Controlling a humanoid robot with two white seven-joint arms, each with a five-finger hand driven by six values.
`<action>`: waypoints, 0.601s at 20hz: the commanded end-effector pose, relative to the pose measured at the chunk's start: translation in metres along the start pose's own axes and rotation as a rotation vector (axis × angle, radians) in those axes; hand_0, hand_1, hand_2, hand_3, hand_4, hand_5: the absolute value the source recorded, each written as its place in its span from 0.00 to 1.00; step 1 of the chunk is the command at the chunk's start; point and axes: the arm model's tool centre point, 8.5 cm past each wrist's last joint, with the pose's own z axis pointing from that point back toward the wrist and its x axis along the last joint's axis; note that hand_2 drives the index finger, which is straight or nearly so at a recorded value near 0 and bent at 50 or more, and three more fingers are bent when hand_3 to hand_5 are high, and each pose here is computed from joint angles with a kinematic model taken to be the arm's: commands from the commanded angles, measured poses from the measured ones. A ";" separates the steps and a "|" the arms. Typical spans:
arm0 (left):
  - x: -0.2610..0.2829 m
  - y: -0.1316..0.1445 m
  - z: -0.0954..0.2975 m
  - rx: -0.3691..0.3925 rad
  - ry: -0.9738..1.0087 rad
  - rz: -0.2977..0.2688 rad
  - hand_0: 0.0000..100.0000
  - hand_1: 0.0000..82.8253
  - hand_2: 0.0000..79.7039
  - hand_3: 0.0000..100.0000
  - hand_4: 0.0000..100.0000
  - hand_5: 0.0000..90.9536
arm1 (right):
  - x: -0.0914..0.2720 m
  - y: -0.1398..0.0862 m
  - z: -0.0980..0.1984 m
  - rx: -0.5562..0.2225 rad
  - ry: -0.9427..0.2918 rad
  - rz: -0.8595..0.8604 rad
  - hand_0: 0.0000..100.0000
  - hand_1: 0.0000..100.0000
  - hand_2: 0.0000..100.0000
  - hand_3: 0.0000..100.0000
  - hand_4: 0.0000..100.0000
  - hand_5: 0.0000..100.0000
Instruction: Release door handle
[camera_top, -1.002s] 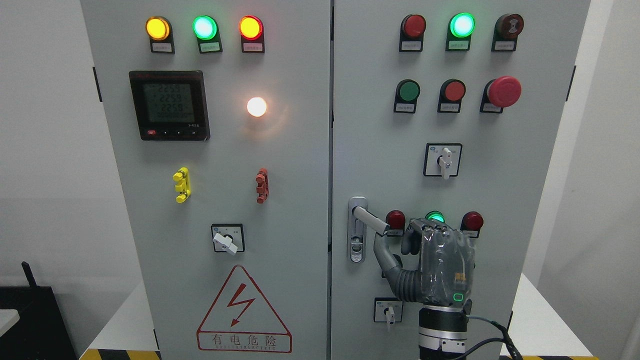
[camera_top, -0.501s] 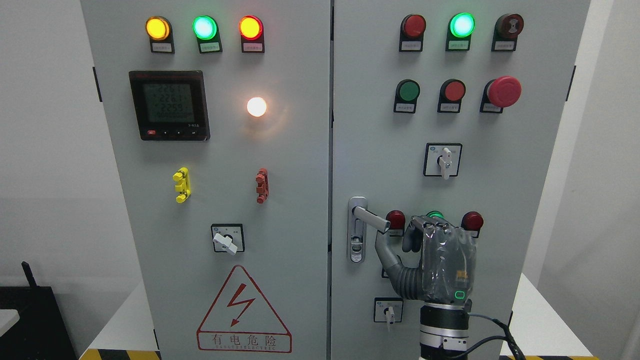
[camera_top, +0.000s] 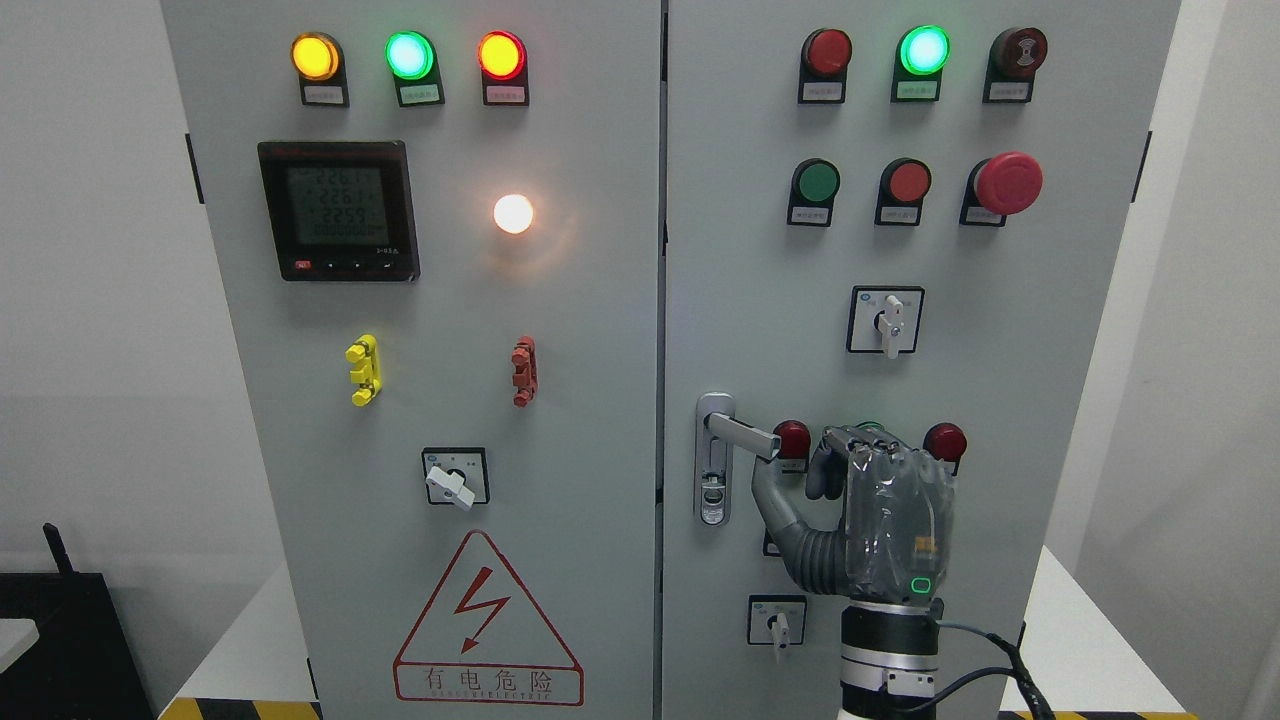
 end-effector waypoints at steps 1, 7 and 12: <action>0.023 -0.003 -0.002 -0.006 -0.038 -0.015 0.12 0.47 0.00 0.00 0.00 0.00 | 0.001 -0.001 -0.001 -0.002 -0.003 0.000 0.38 0.63 0.91 1.00 0.91 0.96; 0.022 -0.003 -0.002 -0.006 -0.036 -0.015 0.12 0.47 0.00 0.00 0.00 0.00 | -0.005 0.001 0.005 0.017 -0.006 0.012 0.38 0.63 0.91 1.00 0.91 0.96; 0.022 -0.003 -0.002 -0.006 -0.036 -0.015 0.12 0.47 0.00 0.00 0.00 0.00 | -0.014 -0.010 0.022 0.025 -0.047 0.034 0.36 0.63 0.91 1.00 0.91 0.96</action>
